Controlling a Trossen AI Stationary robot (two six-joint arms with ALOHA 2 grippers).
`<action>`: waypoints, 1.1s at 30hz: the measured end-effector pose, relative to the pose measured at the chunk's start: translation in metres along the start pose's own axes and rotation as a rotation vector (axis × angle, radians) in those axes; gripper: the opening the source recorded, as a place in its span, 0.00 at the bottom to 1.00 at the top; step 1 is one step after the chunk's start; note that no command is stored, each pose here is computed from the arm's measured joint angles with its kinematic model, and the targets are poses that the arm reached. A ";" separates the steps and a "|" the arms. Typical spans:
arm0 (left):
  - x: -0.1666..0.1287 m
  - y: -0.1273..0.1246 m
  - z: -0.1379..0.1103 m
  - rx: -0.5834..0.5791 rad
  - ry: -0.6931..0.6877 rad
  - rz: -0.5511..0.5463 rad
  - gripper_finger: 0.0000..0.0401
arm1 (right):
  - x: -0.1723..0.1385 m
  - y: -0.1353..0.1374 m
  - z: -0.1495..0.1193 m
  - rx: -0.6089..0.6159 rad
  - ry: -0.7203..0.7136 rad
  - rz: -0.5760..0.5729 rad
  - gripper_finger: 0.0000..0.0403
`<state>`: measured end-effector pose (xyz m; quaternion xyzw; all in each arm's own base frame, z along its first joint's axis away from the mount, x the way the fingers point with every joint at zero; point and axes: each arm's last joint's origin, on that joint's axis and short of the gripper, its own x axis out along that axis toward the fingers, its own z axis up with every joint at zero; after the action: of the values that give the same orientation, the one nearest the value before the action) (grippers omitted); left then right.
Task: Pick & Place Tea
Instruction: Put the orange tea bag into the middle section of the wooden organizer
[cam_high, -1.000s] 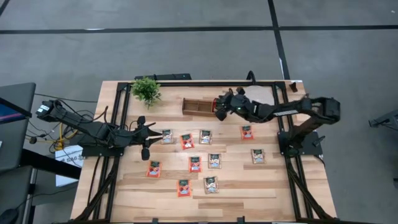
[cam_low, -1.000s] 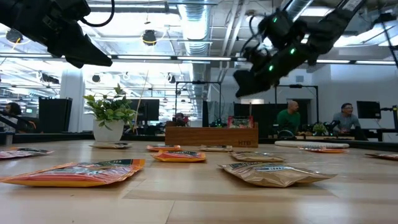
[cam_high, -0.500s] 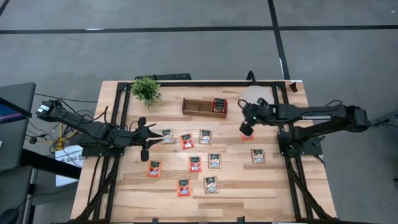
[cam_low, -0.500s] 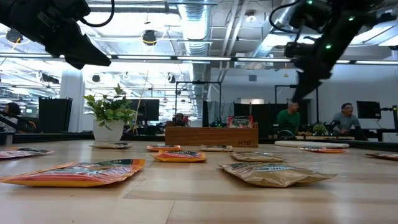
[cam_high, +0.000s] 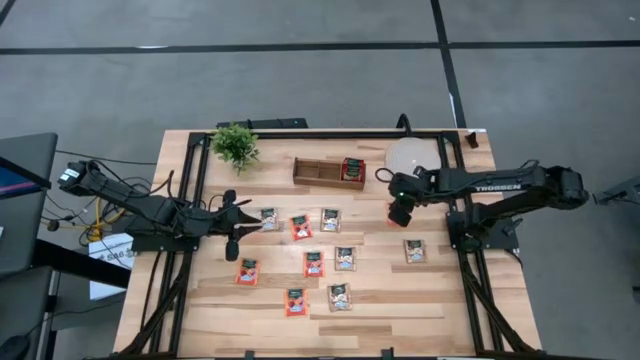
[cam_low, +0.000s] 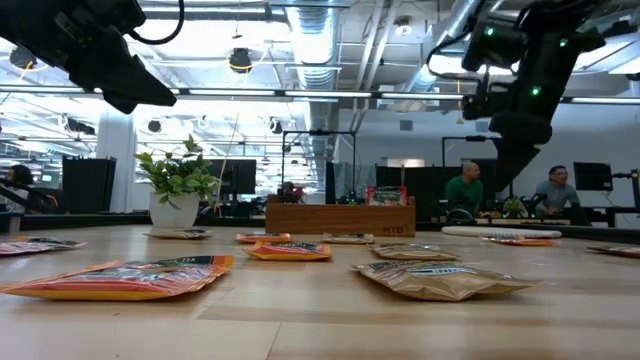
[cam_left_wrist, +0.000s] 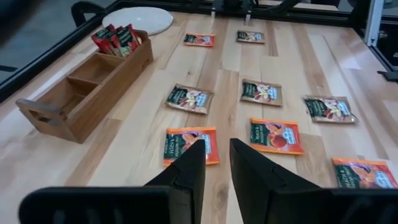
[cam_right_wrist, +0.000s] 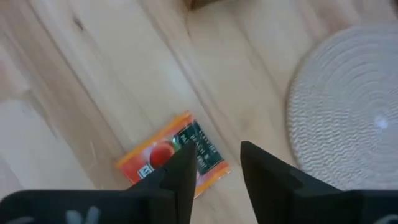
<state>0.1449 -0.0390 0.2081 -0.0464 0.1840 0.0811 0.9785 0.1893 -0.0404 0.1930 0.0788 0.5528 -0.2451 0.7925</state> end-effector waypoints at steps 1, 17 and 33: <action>0.000 0.000 0.000 0.000 0.001 -0.005 0.17 | 0.003 0.001 0.000 -0.007 0.018 0.005 0.31; 0.000 0.000 -0.001 0.008 0.012 -0.018 0.17 | 0.055 -0.007 0.003 -0.007 0.260 0.014 0.34; 0.000 0.000 -0.001 0.010 0.013 -0.017 0.17 | 0.070 -0.010 0.004 -0.023 0.317 0.030 0.24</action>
<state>0.1446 -0.0394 0.2072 -0.0436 0.1903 0.0714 0.9782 0.2064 -0.0716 0.1319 0.1157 0.6726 -0.2116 0.6996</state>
